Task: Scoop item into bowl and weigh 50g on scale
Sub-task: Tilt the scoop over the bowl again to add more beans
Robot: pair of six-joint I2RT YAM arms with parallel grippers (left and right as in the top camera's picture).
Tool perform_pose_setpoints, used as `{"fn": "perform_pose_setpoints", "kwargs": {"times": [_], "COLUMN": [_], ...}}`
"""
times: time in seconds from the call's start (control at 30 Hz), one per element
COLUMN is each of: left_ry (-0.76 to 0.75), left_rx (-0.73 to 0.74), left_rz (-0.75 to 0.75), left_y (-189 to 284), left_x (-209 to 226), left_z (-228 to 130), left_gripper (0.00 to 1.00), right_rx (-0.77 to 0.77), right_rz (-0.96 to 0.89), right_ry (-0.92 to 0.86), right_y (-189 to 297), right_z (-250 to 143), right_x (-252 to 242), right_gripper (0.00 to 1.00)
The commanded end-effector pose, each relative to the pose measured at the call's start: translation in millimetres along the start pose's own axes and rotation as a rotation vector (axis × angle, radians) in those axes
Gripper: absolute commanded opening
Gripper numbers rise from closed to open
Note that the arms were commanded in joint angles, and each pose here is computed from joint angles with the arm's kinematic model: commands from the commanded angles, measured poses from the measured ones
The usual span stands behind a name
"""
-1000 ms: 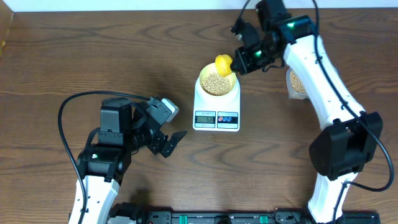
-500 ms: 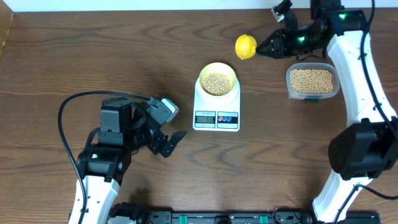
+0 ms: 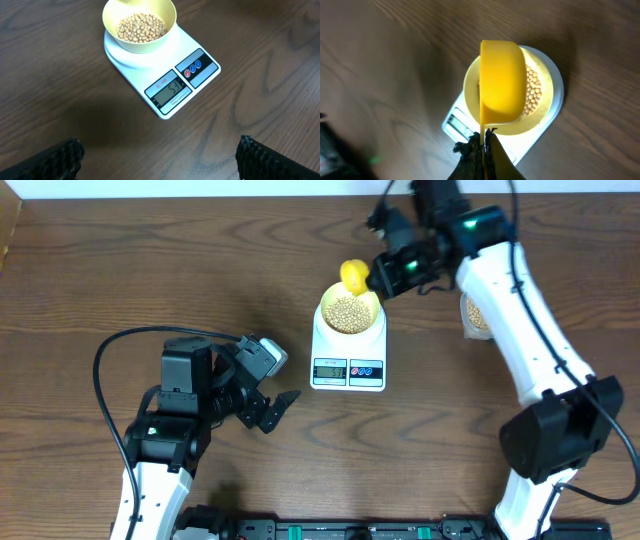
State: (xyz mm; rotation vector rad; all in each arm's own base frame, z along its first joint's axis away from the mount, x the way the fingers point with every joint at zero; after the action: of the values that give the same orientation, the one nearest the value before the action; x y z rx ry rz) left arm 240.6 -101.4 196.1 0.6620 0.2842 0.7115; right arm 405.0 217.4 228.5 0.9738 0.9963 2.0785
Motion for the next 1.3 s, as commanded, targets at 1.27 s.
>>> {"fn": "perform_pose_setpoints", "kwargs": {"times": [1.27], "left_ry": [-0.008], "left_rx": [-0.014], "left_rz": [-0.003], "left_y": [2], "left_x": [1], "left_z": [4], "left_gripper": [0.99], "right_rx": [0.146], "right_rz": [-0.199], "right_ry": [0.251], "right_y": [-53], "right_z": [-15], "right_x": [-4], "right_gripper": [0.01]}}
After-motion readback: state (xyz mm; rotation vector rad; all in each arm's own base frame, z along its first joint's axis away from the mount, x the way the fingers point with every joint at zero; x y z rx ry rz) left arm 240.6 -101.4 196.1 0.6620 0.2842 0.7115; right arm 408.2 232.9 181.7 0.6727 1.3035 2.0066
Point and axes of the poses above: each gripper's point midway between its finger pads, its own y axis back along the fingers, its own x axis along the line the jaws close on, z = x × y, the point moved 3 cm from there along y, back along the fingers, and after that the axes turned 1 degree about -y, right-handed, at the moved point
